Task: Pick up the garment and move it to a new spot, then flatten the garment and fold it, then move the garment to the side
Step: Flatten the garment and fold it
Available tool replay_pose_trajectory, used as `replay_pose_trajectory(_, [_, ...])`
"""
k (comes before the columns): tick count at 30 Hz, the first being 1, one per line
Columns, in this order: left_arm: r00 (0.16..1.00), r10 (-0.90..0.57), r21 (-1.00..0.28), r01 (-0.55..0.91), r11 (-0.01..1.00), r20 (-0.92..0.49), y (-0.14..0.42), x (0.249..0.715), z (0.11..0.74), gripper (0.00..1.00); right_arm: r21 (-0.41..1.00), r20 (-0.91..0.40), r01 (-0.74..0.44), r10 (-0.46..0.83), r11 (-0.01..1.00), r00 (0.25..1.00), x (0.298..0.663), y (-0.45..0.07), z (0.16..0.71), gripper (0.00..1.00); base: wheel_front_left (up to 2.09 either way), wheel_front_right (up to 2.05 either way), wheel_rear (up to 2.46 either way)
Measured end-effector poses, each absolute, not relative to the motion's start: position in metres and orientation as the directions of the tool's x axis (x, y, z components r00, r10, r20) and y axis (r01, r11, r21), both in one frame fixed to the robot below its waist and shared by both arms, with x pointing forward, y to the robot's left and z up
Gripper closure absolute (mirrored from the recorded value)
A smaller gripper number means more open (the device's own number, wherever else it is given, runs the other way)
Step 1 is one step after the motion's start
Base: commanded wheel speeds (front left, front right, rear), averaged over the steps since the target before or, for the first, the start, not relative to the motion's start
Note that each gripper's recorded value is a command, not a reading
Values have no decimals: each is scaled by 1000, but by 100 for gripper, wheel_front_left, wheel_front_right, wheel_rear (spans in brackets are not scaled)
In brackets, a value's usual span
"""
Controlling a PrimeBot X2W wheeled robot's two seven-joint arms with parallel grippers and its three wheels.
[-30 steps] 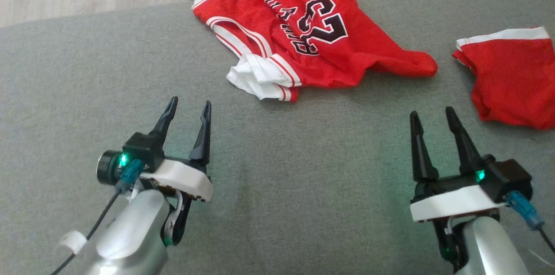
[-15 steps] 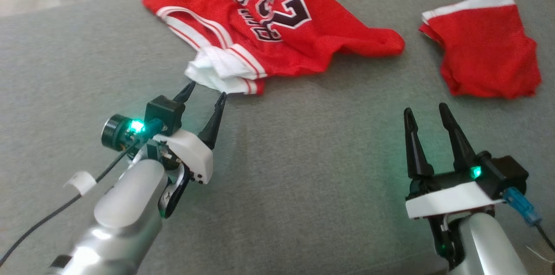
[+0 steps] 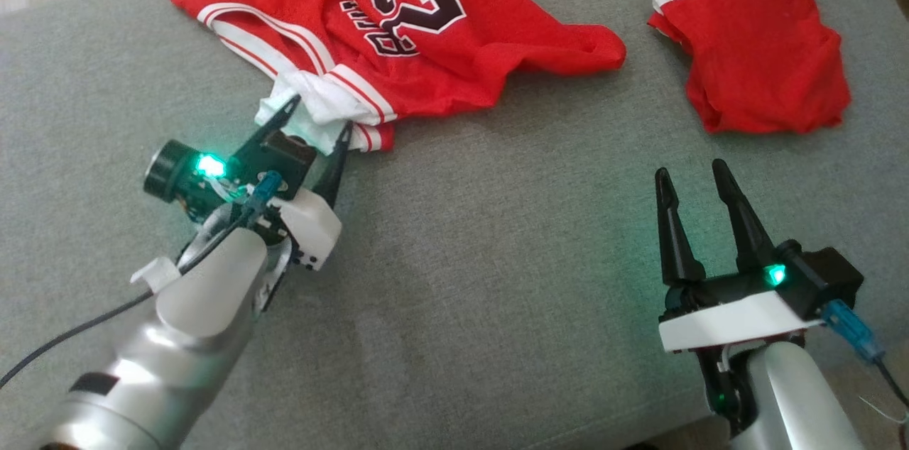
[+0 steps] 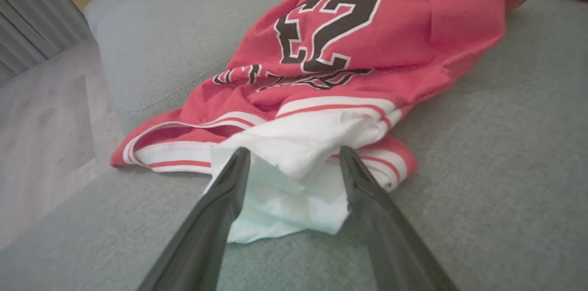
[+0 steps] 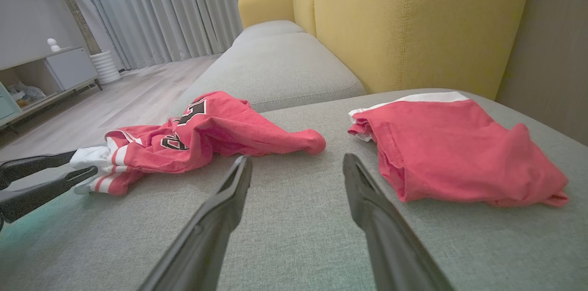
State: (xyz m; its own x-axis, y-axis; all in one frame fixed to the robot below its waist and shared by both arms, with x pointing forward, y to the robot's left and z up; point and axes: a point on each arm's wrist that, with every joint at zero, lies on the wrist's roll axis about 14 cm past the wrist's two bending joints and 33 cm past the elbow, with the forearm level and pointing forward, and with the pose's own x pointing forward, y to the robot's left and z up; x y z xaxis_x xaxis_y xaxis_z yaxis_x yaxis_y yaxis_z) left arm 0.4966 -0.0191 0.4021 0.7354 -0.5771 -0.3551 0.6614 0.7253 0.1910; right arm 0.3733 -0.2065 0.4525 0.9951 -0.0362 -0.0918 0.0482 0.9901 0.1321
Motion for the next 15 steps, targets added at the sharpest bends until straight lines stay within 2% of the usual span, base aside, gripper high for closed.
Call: replay_pose_trajectory(15, [751,-583,317,660,681,-310,-22,518,413,0,129,-98,53,-40,990,994,371,-207,451,0,0,0,0])
